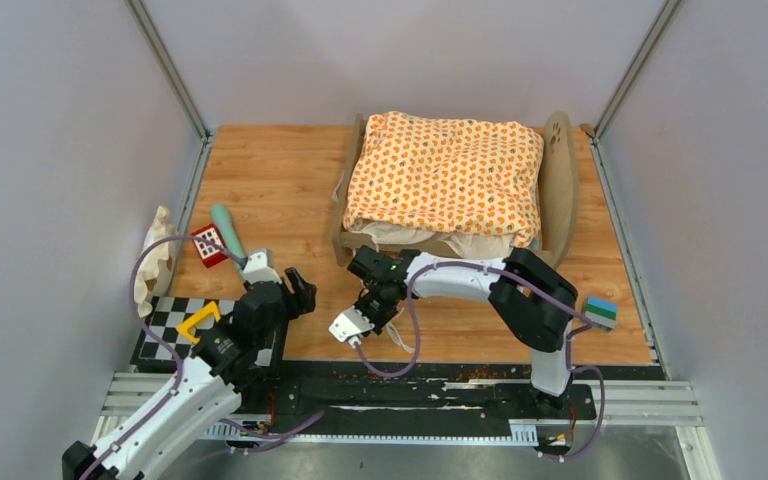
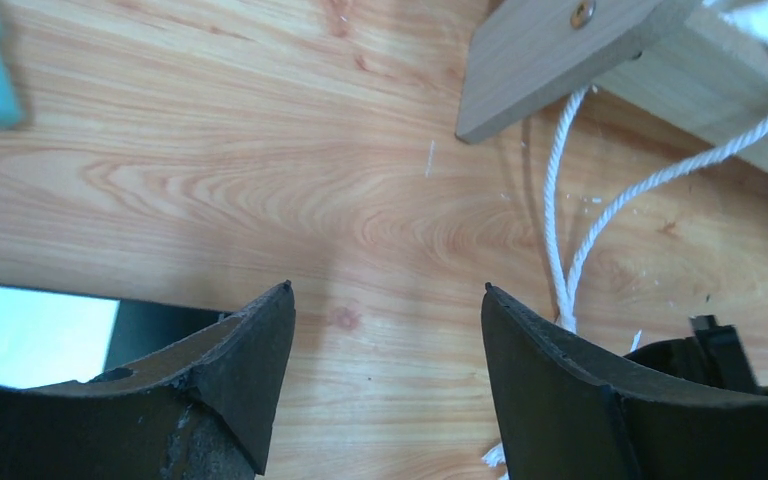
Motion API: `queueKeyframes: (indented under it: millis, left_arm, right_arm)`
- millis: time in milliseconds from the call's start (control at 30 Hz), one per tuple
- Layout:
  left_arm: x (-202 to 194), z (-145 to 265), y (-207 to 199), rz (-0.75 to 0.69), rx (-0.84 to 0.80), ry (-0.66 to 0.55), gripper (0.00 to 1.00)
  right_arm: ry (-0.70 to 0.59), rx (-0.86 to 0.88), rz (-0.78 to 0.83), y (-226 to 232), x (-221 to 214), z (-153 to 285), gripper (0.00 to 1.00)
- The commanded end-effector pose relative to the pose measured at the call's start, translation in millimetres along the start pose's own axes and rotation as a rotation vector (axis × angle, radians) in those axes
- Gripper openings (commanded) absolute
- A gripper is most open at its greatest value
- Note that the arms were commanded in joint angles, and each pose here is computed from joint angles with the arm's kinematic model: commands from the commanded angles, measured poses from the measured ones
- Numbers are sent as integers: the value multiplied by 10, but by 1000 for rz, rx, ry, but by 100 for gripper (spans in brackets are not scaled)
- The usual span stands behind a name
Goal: Set up the pet bed
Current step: Tie the ropes to the bed frame.
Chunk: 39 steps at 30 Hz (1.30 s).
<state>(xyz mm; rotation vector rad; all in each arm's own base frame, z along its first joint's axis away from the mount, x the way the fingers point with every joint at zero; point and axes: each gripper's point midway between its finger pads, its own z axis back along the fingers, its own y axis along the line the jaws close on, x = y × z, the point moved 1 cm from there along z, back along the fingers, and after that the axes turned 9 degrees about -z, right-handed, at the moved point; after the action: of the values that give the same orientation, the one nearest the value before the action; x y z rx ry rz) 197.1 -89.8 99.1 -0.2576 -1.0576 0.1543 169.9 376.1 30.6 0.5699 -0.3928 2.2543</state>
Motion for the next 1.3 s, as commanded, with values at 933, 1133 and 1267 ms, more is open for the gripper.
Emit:
queueKeyframes:
  millis: [933,1133,1267]
  left_arm:
    - [205,-773,-1162,120,-349,7,79]
    - [128,-930,-1279,136,-371,45,74]
    - [68,-996,-1264,144,-355,56,68]
  right_arm:
    - [-421,-355,132,209,757,886,0]
    - [-415,-355,118,225,710,835,0]
    - [-425,-354,116,238,720,834,0]
